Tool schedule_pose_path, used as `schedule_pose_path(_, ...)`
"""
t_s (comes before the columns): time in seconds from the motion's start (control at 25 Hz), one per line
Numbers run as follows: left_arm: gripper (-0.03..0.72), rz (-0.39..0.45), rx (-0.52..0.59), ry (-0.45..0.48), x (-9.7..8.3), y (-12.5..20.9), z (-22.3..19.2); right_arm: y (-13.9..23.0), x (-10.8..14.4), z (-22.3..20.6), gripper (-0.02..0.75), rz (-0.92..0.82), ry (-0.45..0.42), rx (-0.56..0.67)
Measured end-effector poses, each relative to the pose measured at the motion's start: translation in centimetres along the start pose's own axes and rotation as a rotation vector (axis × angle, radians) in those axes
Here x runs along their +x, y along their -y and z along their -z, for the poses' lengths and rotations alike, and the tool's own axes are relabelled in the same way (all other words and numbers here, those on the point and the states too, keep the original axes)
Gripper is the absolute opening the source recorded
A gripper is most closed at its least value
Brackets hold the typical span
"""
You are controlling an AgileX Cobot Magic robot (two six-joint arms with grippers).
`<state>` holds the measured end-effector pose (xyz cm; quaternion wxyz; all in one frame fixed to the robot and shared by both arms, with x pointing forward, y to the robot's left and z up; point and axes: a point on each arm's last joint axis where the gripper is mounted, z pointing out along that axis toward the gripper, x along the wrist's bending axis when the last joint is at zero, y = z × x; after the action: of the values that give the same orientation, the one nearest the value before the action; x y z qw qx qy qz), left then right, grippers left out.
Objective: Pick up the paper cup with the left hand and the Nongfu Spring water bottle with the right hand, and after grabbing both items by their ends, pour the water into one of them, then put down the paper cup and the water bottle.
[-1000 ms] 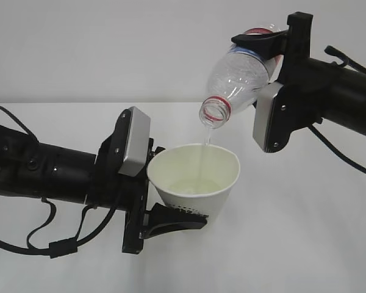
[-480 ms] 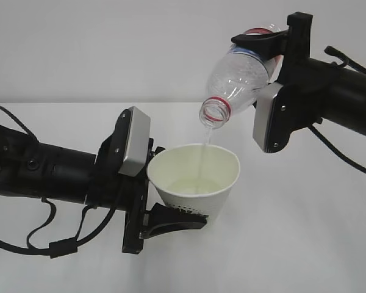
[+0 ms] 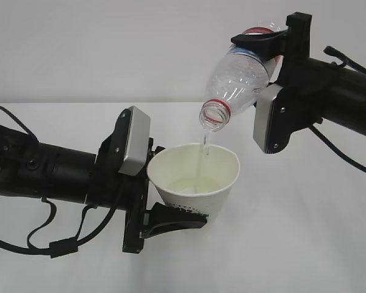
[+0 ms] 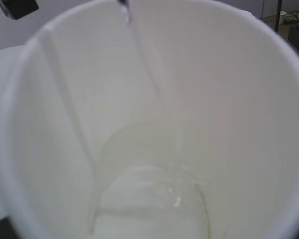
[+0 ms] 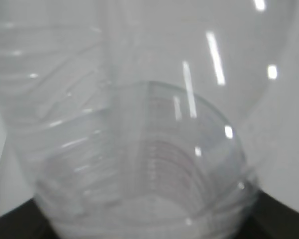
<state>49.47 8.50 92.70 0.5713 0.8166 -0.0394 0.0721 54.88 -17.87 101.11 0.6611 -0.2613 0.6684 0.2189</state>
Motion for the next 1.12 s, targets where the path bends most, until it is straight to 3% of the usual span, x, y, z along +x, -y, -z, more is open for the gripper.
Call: schedule_pose_path(1.12,0.498,0.001,0.008,-0.005,0.05,0.07,0.0,0.05,-0.02,0.0,0.479,-0.001,0.002,0.005)
